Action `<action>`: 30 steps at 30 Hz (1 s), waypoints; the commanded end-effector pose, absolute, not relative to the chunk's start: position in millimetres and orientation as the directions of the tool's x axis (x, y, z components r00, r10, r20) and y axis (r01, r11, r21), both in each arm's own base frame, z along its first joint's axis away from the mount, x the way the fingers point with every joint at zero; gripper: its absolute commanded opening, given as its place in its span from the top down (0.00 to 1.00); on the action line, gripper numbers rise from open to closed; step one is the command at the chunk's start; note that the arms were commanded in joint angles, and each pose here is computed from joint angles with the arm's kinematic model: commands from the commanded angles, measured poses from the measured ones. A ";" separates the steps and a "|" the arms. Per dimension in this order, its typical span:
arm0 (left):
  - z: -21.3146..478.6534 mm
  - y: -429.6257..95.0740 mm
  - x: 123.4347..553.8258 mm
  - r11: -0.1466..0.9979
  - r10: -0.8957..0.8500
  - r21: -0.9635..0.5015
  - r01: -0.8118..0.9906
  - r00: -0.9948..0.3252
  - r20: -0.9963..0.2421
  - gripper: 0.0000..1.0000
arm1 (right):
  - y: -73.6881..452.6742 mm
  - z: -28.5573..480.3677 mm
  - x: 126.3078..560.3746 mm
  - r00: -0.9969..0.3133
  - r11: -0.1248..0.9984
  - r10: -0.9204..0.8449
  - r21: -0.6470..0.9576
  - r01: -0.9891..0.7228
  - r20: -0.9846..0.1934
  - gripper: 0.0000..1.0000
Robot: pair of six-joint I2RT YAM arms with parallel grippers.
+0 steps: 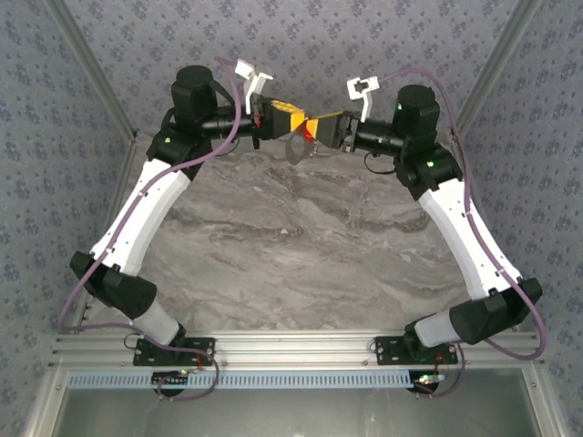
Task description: Put the keys on the keyring
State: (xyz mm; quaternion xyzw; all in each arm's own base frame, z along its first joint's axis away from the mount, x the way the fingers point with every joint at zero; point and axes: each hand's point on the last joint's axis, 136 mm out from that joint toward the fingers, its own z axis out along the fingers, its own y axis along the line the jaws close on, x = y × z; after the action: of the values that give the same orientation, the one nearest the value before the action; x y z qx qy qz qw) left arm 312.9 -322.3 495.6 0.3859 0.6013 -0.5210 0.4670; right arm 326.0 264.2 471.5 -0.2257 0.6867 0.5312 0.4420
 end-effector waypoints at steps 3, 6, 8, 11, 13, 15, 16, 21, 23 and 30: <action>525.2 -313.1 299.2 0.165 -0.088 -0.192 0.967 -0.180 -0.980 1.00 | 273.7 472.2 316.2 -0.522 0.277 0.139 0.539 -0.795 -0.841 0.88; 524.6 -312.5 301.1 0.170 -0.091 -0.193 0.966 -0.180 -0.980 1.00 | 276.9 469.7 313.1 -0.532 0.268 0.129 0.546 -0.794 -0.837 1.00; 524.7 -311.8 302.5 0.174 -0.094 -0.193 0.966 -0.179 -0.979 1.00 | 278.7 469.1 311.7 -0.535 0.263 0.125 0.547 -0.795 -0.836 1.00; 525.2 -310.7 304.1 0.181 -0.101 -0.192 0.964 -0.176 -0.979 1.00 | 283.9 466.6 308.2 -0.545 0.247 0.112 0.554 -0.795 -0.831 1.00; 525.5 -310.3 305.4 0.185 -0.106 -0.191 0.964 -0.174 -0.979 1.00 | 289.3 464.8 304.7 -0.555 0.228 0.098 0.562 -0.795 -0.826 1.00; 525.1 -309.2 306.6 0.189 -0.107 -0.192 0.963 -0.174 -0.979 1.00 | 295.3 464.1 299.3 -0.564 0.203 0.078 0.567 -0.798 -0.822 1.00; 524.9 -309.5 307.0 0.189 -0.108 -0.194 0.963 -0.176 -0.978 1.00 | 297.7 463.4 297.7 -0.568 0.196 0.070 0.570 -0.798 -0.820 1.00; 524.1 -309.0 307.1 0.190 -0.111 -0.195 0.962 -0.176 -0.978 1.00 | 297.8 461.5 292.3 -0.584 0.178 0.046 0.582 -0.794 -0.811 0.94; 523.2 -308.3 306.8 0.190 -0.110 -0.195 0.962 -0.177 -0.978 1.00 | 289.7 463.3 294.7 -0.586 0.189 0.062 0.586 -0.788 -0.808 0.74; 521.9 -305.0 305.8 0.193 -0.118 -0.197 0.961 -0.177 -0.977 1.00 | 237.8 494.9 310.4 -0.561 0.200 0.218 0.599 -0.775 -0.799 0.65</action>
State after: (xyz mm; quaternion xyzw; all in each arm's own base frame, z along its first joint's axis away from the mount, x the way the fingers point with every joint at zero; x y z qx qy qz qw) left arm 316.8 -315.3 497.0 0.3668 0.5975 -0.5177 0.4903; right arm 322.3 254.8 462.5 -0.2116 0.6858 0.5752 0.3925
